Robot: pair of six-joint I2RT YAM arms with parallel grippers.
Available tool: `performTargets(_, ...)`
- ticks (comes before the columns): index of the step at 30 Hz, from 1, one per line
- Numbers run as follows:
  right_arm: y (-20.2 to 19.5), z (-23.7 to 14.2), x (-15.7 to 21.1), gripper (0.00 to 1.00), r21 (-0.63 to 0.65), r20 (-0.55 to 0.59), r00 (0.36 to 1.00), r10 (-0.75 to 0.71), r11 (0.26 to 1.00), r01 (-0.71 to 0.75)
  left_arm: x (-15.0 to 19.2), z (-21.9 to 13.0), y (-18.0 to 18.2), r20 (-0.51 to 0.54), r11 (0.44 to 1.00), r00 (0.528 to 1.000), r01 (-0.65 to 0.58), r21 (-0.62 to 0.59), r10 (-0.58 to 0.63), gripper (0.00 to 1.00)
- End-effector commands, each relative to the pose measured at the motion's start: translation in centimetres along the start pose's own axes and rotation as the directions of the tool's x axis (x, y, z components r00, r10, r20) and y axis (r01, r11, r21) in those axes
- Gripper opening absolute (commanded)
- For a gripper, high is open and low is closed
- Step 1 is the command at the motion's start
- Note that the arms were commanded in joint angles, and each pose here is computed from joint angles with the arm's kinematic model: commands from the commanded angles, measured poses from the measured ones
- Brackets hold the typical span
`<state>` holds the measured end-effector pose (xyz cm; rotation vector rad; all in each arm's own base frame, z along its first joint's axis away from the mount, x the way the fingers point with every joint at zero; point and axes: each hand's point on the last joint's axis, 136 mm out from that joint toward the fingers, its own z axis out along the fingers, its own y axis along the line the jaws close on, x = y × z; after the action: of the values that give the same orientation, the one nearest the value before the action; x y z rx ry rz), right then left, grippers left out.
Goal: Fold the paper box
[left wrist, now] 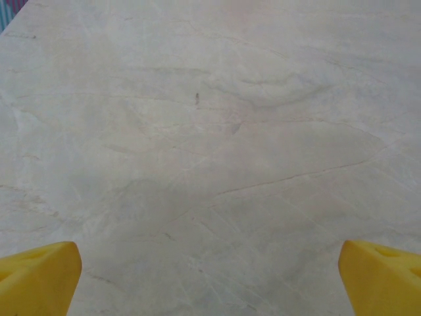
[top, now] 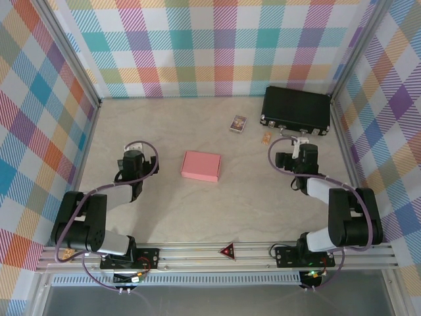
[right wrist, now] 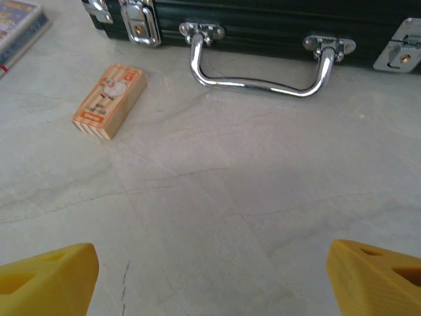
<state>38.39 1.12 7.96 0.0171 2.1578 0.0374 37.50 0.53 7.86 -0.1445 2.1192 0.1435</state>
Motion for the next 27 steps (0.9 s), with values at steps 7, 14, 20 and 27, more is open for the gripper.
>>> performTargets(7, 0.9, -1.0, -3.3, 0.90, -0.071, 0.227, 0.974, 0.014, 0.997, 0.002, -3.1, -0.6, -1.8, 0.219, 0.980, 0.973, 0.036, 0.197, -0.080, 1.00)
performTargets(14, 0.6, -1.0, -2.1, 0.90, -0.063, 0.271, 0.962, 0.020, 0.998, -0.003, -2.2, 0.4, -2.1, 0.200, 0.978, 0.977, 0.032, 0.204, -0.073, 1.00)
performTargets(20, 0.2, 0.5, -1.8, 0.99, -0.044, 0.222, 0.975, 0.027, 0.999, -0.018, -1.5, 1.7, -2.1, 0.148, 0.982, 0.987, 0.034, 0.186, -0.062, 1.00)
performTargets(27, 0.2, 0.4, -1.8, 0.99, -0.043, 0.216, 0.976, 0.025, 0.999, -0.016, -1.6, 1.7, -2.3, 0.153, 0.980, 0.986, 0.030, 0.195, -0.061, 1.00)
